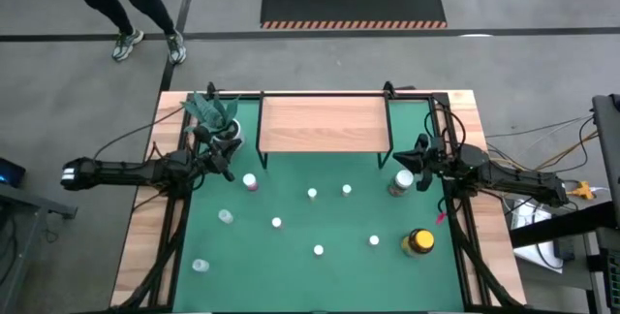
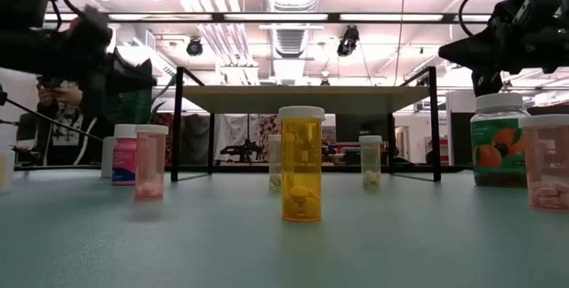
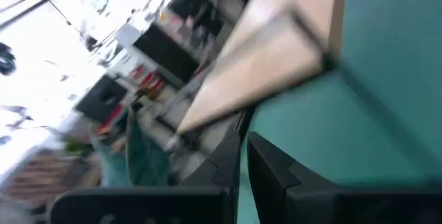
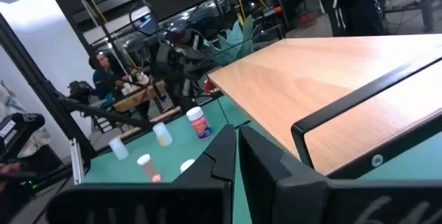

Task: Pick and place medicine bottles onto shelf by color
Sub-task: Put the left yellow pill bottle on the shelf

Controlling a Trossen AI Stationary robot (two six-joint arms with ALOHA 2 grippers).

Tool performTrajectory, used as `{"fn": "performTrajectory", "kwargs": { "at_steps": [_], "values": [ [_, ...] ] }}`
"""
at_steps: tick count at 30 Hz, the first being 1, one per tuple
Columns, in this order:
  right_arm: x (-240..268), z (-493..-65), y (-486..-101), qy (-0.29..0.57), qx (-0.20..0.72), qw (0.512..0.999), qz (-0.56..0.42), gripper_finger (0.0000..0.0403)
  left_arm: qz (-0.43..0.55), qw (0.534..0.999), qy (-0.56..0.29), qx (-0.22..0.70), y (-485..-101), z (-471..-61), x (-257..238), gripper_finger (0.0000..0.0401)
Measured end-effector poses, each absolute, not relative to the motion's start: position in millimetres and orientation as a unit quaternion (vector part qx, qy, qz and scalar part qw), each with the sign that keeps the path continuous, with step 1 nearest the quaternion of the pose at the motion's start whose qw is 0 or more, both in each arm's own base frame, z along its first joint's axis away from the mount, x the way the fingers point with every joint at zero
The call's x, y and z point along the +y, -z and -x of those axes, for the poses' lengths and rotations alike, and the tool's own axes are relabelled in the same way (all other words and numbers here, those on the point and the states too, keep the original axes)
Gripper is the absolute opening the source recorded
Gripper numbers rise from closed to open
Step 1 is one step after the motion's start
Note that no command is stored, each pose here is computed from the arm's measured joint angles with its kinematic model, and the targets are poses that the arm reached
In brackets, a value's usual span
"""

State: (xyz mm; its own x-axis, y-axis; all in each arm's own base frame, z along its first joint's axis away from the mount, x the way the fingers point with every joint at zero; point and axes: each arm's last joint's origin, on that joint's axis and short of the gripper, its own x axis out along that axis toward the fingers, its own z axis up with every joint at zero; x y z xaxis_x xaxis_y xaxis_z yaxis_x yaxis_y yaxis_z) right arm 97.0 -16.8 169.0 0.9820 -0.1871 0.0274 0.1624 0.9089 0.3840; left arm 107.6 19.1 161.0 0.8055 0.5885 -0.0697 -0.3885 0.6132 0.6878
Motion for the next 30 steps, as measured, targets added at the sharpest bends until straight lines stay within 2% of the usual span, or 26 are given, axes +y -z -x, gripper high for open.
{"fn": "performTrajectory", "kwargs": {
  "at_steps": [2,4,7,9,18,21,30],
  "values": [
    [-17,-97,-169,0.090,-0.032,0.976,-0.193,0.0009,-0.264,0.927,-0.258,0.068,-170,-110,17,0.0011],
    [-17,-97,-169,0.091,-0.032,0.976,-0.193,0.0009,-0.142,0.962,-0.231,-0.024,-180,-110,15,0.0011],
    [-17,-97,-169,0.091,-0.033,0.976,-0.193,0.0009,0.021,0.969,-0.215,-0.120,-192,-108,14,0.0011],
    [-17,-97,-172,0.096,-0.048,0.978,-0.179,0.0009,0.071,0.963,-0.206,-0.159,-197,-107,14,0.0011],
    [-16,-91,-204,0.080,-0.208,0.970,-0.095,0.0009,0.121,0.935,-0.181,-0.280,-218,-100,14,0.0011],
    [-14,-87,-214,0.061,-0.256,0.964,-0.042,0.0009,0.138,0.931,-0.175,-0.289,-219,-101,14,0.0011],
    [-13,-89,-250,0.049,-0.267,0.962,0.025,0.0009,0.141,0.937,-0.180,-0.266,-215,-107,14,0.0011]
  ]
}}
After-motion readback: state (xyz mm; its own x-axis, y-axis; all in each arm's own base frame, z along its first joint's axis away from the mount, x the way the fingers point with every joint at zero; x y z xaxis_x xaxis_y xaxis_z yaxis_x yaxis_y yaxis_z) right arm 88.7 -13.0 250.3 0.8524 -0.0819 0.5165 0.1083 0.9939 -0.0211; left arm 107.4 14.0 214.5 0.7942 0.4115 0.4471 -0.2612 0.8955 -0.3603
